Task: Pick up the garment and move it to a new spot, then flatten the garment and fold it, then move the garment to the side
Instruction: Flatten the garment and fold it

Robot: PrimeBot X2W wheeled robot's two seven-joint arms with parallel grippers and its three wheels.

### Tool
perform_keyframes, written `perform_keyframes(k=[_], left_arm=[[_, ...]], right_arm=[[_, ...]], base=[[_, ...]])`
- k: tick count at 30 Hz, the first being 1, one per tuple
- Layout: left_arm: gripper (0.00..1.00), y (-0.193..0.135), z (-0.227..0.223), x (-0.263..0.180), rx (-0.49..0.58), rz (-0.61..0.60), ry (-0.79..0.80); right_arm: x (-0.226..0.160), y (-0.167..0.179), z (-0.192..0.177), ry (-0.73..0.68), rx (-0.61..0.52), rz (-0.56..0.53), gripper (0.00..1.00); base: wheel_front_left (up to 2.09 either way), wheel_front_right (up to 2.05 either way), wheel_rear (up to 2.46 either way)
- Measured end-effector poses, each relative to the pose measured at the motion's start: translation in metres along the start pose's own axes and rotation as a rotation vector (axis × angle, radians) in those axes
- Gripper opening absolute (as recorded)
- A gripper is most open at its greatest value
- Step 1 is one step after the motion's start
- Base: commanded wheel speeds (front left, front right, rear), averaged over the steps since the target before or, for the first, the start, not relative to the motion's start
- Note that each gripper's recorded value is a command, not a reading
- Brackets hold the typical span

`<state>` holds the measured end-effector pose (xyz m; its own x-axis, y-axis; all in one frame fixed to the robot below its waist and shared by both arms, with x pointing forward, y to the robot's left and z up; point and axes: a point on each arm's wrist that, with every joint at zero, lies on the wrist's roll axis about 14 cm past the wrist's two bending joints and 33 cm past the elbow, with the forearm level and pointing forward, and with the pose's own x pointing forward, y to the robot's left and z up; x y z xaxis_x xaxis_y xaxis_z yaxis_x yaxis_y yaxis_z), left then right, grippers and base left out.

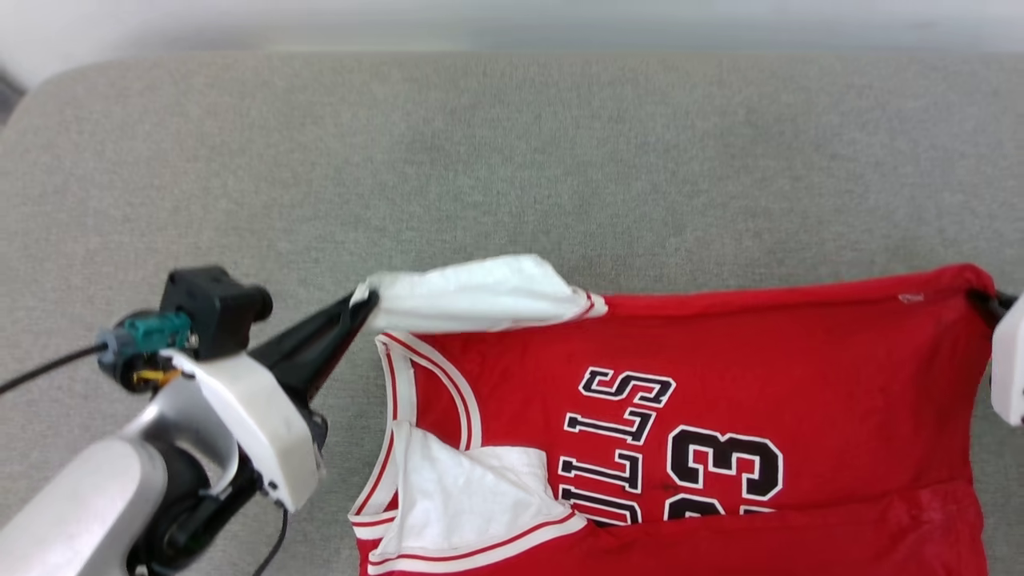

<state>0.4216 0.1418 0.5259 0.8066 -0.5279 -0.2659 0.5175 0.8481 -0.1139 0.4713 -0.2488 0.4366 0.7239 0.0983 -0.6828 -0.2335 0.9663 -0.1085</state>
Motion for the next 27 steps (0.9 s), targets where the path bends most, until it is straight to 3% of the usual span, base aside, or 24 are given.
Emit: perform_keyframes(k=[9,14,19,27], left_arm=[[0.0,-0.026,-0.045,-0.041,-0.095,0.029,0.103],[0.0,-0.038,-0.081,-0.055,-0.152,0.032,0.193],[0.0,-0.045,-0.128,-0.07,-0.183,0.032,0.337],[0.0,-0.05,-0.16,-0.071,-0.185,0.025,0.409]], right_arm=[[-0.038,0.01,-0.036,-0.031,0.017,0.014,0.0],[-0.049,0.026,-0.074,0.036,0.036,0.057,0.0],[-0.055,0.035,-0.113,0.129,-0.028,0.082,0.0],[-0.055,0.033,-0.141,0.209,-0.137,0.096,0.0]], base=[[0.0,0.0,0.0],[0.0,0.0,0.0],[0.0,0.0,0.0],[0.0,0.0,0.0]])
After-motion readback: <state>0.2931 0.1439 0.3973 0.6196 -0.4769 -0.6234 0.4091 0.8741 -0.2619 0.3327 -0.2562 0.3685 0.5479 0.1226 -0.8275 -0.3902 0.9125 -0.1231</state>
